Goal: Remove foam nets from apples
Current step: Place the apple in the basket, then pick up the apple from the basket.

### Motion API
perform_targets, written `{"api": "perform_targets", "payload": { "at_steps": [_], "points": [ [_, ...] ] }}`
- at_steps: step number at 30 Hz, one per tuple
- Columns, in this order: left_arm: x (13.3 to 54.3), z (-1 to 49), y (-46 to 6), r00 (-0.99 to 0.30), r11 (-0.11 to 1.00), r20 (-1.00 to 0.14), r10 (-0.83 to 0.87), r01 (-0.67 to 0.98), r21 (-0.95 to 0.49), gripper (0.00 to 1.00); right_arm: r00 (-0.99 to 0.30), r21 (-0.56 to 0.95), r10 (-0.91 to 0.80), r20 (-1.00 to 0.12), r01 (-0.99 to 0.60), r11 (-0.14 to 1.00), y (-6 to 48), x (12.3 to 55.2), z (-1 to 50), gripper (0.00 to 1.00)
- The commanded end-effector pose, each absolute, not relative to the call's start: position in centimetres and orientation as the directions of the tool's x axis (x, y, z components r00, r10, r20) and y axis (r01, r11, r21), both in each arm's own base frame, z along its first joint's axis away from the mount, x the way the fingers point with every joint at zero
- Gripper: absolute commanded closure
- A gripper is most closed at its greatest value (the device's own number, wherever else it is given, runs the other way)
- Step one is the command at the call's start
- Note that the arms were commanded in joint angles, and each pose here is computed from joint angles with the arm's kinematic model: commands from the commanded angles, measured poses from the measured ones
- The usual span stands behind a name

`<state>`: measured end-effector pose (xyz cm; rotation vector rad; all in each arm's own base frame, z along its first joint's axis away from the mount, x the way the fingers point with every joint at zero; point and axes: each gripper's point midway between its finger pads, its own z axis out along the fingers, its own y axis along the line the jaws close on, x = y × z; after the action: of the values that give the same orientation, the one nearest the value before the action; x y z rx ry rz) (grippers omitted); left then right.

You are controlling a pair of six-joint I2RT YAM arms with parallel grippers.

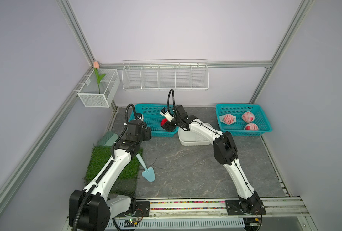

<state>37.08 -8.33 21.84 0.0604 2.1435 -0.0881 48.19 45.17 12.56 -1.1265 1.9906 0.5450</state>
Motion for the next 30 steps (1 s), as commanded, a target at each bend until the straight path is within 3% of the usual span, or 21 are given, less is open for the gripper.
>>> {"api": "perform_targets", "payload": {
  "at_steps": [1, 6, 11, 16, 18, 19, 20, 25, 30],
  "points": [
    [37.1, 21.4, -8.4, -0.554, 0.995, -0.832, 0.003, 0.082, -0.051, 0.33, -0.311, -0.007, -0.557, -0.77, -0.869, 0.495, 45.1, 47.9, 11.9, 0.2],
    [37.0, 21.9, -8.6, -0.551, 0.994, -0.834, -0.001, 0.09, -0.06, 0.33, -0.309, -0.002, -0.571, -0.761, -0.878, 0.479, 45.2, 47.5, 11.5, 0.11],
    [36.8, 22.7, -8.8, -0.539, 0.992, -0.842, -0.012, 0.1, -0.078, 0.33, -0.305, -0.009, -0.562, -0.769, -0.873, 0.487, 45.0, 47.7, 12.3, 0.11],
    [36.6, 23.6, -9.9, -0.515, 0.98, -0.857, 0.003, 0.171, -0.099, 0.33, -0.216, -0.066, -0.482, -0.849, -0.862, 0.502, 44.6, 47.4, 18.7, 0.11],
    [36.5, 24.0, -10.7, -0.498, 0.97, -0.867, 0.009, 0.215, -0.114, 0.33, -0.172, -0.102, -0.456, -0.873, -0.85, 0.516, 43.8, 46.9, 21.9, 0.05],
    [36.6, 24.0, -10.9, -0.49, 0.967, -0.872, 0.007, 0.226, -0.119, 0.33, -0.154, -0.123, -0.447, -0.881, -0.838, 0.531, 43.0, 46.7, 23.5, 0.02],
    [36.6, 24.1, -11.3, -0.483, 0.961, -0.876, 0.002, 0.242, -0.131, 0.33, -0.146, -0.142, -0.443, -0.885, -0.82, 0.554, 42.3, 46.5, 24.5, 0.1],
    [37.1, 24.6, -13.5, -0.464, 0.925, -0.885, -0.031, 0.323, -0.202, 0.33, -0.135, -0.207, -0.391, -0.91, -0.669, 0.713, 35.7, 45.6, 27.7, 0.11],
    [37.6, 25.1, -16.7, -0.435, 0.899, -0.9, 0.002, 0.394, -0.189, 0.33, -0.274, -0.125, -0.304, -0.912, -0.522, 0.844, 26.5, 44.5, 26.7, 0.11]
  ]
}}
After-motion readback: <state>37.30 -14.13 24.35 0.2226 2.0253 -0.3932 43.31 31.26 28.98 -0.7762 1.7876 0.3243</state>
